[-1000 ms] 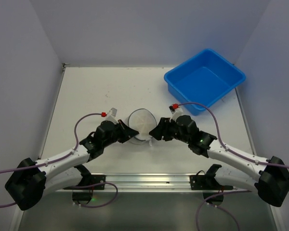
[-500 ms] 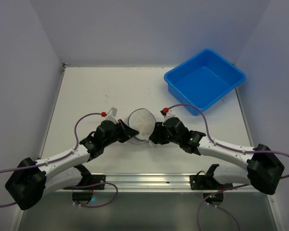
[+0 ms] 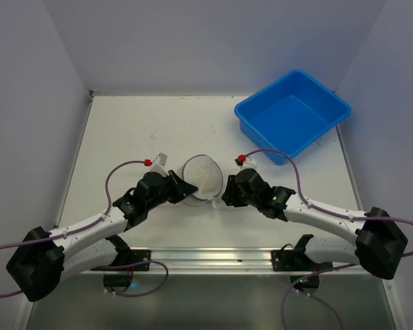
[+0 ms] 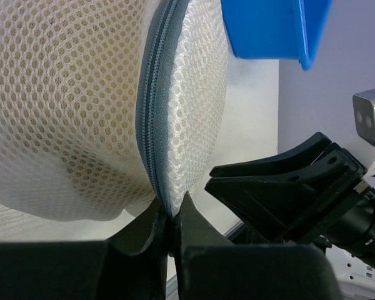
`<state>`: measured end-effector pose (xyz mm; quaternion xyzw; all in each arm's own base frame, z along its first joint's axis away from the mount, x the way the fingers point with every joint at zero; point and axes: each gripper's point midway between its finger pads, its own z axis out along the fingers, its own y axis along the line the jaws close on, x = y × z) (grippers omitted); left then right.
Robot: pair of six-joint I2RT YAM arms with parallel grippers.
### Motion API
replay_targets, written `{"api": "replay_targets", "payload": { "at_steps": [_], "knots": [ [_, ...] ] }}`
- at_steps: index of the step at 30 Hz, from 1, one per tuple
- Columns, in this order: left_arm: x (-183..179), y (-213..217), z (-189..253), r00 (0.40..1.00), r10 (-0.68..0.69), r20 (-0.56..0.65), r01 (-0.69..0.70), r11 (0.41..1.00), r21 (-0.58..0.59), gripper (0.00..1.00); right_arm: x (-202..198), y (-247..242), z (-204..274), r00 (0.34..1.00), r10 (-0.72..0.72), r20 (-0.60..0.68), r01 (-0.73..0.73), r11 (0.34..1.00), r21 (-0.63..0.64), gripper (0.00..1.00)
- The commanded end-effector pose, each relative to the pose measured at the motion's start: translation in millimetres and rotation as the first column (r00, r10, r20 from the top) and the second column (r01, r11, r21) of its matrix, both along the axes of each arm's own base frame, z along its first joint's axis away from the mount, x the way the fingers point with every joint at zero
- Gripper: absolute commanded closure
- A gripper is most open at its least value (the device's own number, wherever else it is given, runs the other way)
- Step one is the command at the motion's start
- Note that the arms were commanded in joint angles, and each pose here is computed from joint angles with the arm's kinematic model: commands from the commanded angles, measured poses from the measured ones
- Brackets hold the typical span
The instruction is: Unzip the laundry bag and remove the bra
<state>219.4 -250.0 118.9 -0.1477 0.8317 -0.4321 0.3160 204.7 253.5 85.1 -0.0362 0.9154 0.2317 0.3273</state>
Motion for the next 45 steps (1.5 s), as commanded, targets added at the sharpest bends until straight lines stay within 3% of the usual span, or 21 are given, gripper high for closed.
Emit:
{"api": "replay_targets", "payload": {
  "at_steps": [1, 9, 14, 21, 33, 38, 44, 45],
  "knots": [
    [8, 0, 20, 0.997, 0.012, 0.071, -0.012, 1.0, 0.002, 1.0, 1, -1, 12, 1.0, 0.0, 0.03, 0.0, 1.0, 0.023, 0.64],
    [6, 0, 25, 0.995, -0.002, 0.096, 0.001, 1.0, 0.004, 1.0, -4, 34, 26, 0.97, 0.199, 0.142, -0.219, 0.965, 0.146, 0.63],
    [5, 1, 31, 0.994, -0.006, 0.11, 0.007, 1.0, -0.007, 1.0, -18, 44, 24, 0.931, 0.32, 0.179, -0.355, 0.907, 0.225, 0.62],
    [4, 1, 39, 0.991, -0.009, 0.131, 0.012, 1.0, -0.025, 1.0, -11, 42, 29, 0.909, 0.341, 0.239, -0.403, 0.864, 0.301, 0.52],
    [1, -2, 43, 0.99, -0.017, 0.138, 0.025, 0.998, -0.057, 1.0, -13, 52, 23, 0.869, 0.424, 0.255, -0.493, 0.784, 0.377, 0.51],
    [0, 0, 44, 0.989, -0.016, 0.145, 0.025, 0.998, -0.059, 1.0, -10, 49, 17, 0.872, 0.418, 0.253, -0.487, 0.791, 0.371, 0.56],
    [-2, 2, 40, 0.99, -0.021, 0.14, 0.027, 0.999, -0.045, 1.0, -4, 46, 17, 0.878, 0.4, 0.263, -0.474, 0.803, 0.36, 0.7],
    [-3, 3, 37, 0.99, -0.023, 0.136, 0.028, 0.999, -0.036, 1.0, -3, 44, 18, 0.879, 0.395, 0.267, -0.471, 0.807, 0.356, 0.76]
  ]
}}
